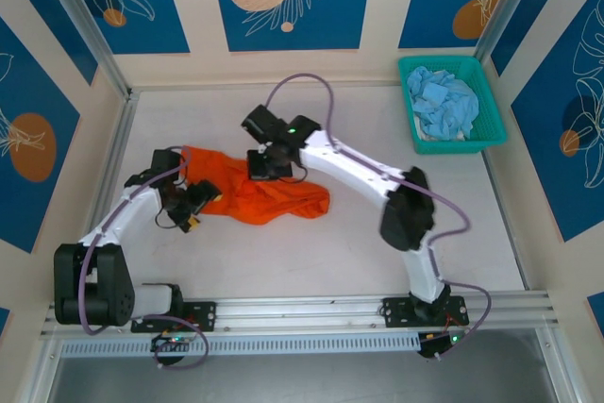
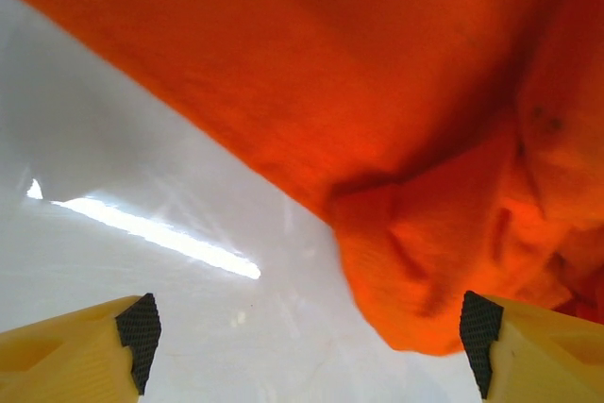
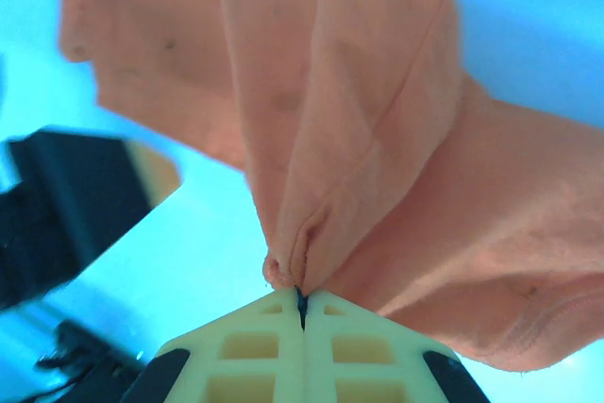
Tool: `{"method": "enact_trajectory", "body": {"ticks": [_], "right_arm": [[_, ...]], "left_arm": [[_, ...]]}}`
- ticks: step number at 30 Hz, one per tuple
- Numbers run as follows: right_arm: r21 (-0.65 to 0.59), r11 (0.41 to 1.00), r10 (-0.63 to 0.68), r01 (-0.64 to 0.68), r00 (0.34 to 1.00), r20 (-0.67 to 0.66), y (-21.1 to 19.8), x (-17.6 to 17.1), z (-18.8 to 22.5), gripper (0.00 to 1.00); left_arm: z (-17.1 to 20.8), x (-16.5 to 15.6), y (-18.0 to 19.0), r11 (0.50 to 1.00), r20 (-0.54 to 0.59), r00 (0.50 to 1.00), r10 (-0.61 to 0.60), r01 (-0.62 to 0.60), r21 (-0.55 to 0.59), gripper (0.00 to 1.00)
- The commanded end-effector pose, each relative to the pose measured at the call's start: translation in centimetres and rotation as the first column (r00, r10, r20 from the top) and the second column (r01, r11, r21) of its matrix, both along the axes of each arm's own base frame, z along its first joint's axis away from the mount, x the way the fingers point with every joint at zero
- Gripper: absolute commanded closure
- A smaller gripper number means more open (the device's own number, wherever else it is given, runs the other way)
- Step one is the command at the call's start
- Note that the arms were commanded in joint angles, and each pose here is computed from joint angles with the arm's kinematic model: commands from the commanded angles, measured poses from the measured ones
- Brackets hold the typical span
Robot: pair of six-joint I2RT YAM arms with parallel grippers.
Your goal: Fold and stack the t-shirts
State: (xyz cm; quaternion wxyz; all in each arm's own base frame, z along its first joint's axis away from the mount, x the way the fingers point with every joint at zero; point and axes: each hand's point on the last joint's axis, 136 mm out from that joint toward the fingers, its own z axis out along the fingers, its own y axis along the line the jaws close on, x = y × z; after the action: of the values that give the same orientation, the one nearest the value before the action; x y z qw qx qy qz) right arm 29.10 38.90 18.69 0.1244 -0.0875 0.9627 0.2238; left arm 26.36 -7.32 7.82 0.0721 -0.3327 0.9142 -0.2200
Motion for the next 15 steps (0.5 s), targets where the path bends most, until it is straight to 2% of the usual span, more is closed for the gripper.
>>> {"method": "enact_trajectory", "body": {"ticks": [1, 4, 7, 9, 12, 15], "right_arm": [[0.089, 0.995, -0.032, 0.035, 0.999, -0.032, -2.9, -1.7, 1.0, 0.99], [0.123, 0.988, -0.089, 0.093, 0.995, -0.038, -7.2, -3.2, 0.8, 0.99], [0.15, 0.964, -0.201, 0.221, 0.97, -0.138, -12.2, -4.0, -1.0, 1.0], [0.137, 0.927, -0.316, 0.35, 0.922, -0.223, -16.1, -4.4, -2.3, 1.0], [0.107, 0.831, -0.487, 0.546, 0.806, -0.336, -21.7, -5.2, -4.1, 1.0], [0.097, 0.706, -0.611, 0.702, 0.673, -0.417, -25.7, -6.7, -5.5, 1.0]], "left_arm": [[2.0, 1.7, -2.2, 0.995, 0.101, 0.992, -0.082, 0.087, -0.047, 0.14], [2.0, 1.9, -2.7, 0.995, 0.114, 0.992, -0.063, 0.07, -0.064, 0.11], [1.5, 1.7, -2.7, 0.997, 0.092, 0.996, 0.005, 0.002, -0.083, 0.09], [1.3, 1.4, -2.5, 0.994, 0.064, 0.996, 0.056, -0.05, -0.096, 0.09], [1.8, 0.8, -1.6, 0.991, 0.034, 0.992, 0.123, -0.121, -0.059, 0.09], [2.7, 0.0, -0.4, 0.983, 0.013, 0.983, 0.183, -0.183, -0.001, 0.09]]}}
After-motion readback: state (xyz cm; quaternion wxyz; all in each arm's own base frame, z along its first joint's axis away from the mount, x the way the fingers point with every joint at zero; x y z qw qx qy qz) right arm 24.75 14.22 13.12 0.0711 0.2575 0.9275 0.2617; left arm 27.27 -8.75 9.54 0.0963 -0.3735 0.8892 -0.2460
